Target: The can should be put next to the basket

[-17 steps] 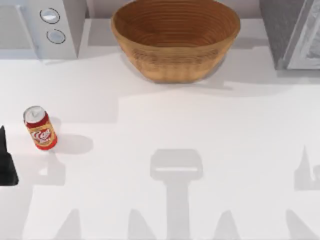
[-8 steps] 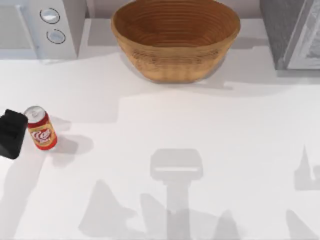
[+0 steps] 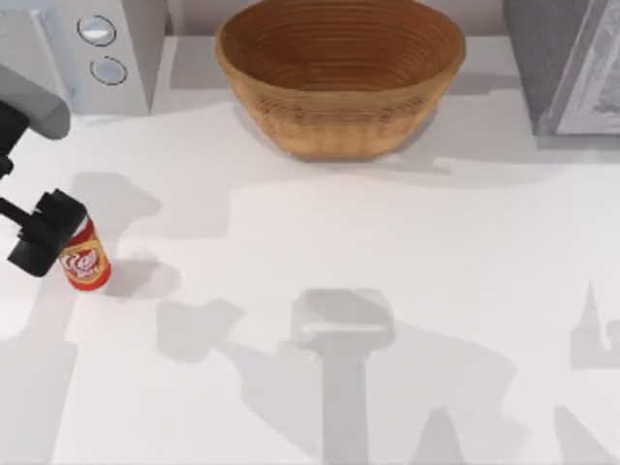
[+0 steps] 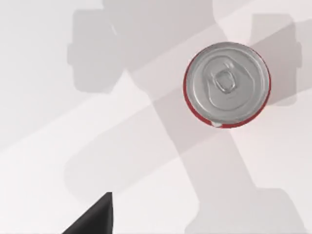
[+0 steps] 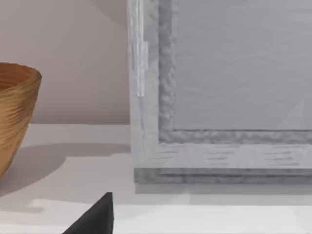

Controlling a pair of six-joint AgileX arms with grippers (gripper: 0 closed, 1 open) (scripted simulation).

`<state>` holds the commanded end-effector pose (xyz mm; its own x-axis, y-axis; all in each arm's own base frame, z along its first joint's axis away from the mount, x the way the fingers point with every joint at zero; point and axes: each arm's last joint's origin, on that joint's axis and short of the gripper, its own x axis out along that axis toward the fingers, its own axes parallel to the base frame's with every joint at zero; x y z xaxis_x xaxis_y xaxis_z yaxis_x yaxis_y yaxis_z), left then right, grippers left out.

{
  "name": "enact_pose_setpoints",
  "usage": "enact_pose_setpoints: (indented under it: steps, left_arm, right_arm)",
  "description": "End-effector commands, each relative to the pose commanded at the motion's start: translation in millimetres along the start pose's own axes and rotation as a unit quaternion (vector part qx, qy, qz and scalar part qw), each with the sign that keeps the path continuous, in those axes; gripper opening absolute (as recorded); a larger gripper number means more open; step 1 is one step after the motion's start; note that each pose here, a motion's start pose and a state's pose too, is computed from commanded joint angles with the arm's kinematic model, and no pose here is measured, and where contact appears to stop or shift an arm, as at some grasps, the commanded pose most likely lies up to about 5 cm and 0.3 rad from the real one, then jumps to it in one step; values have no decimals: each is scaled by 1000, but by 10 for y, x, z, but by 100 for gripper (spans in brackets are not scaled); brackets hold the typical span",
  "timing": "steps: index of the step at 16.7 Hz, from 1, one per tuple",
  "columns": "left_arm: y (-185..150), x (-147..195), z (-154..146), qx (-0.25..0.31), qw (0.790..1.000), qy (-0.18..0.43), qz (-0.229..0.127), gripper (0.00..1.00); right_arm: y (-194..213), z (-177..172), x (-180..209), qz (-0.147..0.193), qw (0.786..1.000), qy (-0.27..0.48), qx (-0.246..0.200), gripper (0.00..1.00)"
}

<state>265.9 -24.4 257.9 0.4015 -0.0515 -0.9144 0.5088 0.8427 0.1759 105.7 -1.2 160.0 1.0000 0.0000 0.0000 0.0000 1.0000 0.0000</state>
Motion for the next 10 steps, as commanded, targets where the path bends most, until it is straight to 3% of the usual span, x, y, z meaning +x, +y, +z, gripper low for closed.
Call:
enact_pose_setpoints:
  steps: [6,10]
  left_arm:
    - [235,562,570,77,984,133,-87,100]
    - [287,753,729,108,973,170,-110,100]
  right_arm:
    - [0,0,0,0,1000,0,0,100]
    - [0,0,0,0,1000,0,0,100]
